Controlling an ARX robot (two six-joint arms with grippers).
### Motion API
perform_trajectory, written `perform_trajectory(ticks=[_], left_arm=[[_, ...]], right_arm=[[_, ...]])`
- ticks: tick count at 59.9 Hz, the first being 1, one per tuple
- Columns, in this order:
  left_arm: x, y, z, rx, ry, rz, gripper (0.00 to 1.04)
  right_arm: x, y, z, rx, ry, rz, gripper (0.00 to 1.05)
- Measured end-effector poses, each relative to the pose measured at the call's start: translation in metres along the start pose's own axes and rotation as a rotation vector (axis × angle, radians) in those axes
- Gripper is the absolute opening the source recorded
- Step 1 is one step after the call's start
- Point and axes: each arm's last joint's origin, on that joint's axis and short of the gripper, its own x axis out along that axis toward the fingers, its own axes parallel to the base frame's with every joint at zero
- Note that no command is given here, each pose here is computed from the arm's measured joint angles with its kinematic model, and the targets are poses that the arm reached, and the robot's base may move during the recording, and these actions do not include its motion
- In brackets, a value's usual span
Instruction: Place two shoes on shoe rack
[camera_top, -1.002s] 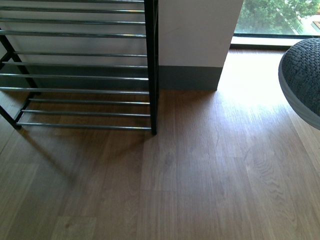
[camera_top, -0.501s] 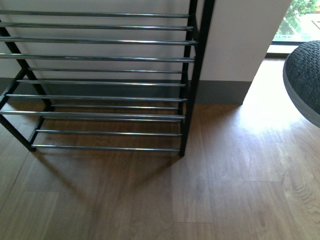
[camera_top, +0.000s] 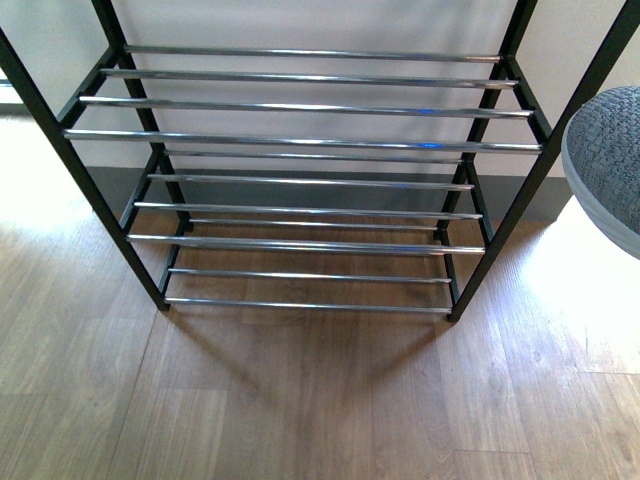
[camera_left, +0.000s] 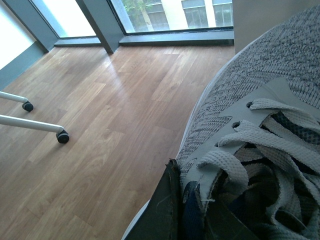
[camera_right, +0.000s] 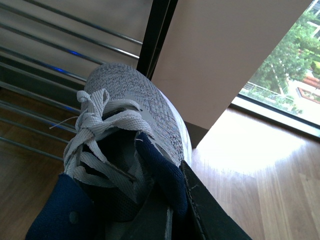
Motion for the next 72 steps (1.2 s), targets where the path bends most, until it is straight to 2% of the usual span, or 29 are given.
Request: perform_trajectory(ticks=[58, 72], left_arm=[[0.000, 0.000, 0.000, 0.001, 0.000, 0.000, 0.01], [0.000, 0.000, 0.000, 0.001, 0.000, 0.000, 0.01]], right_arm=[[0.000, 0.000, 0.000, 0.000, -0.001, 0.002, 0.01], [0.013, 0.006, 0.012, 0.205, -0.036, 0.055, 0.01]])
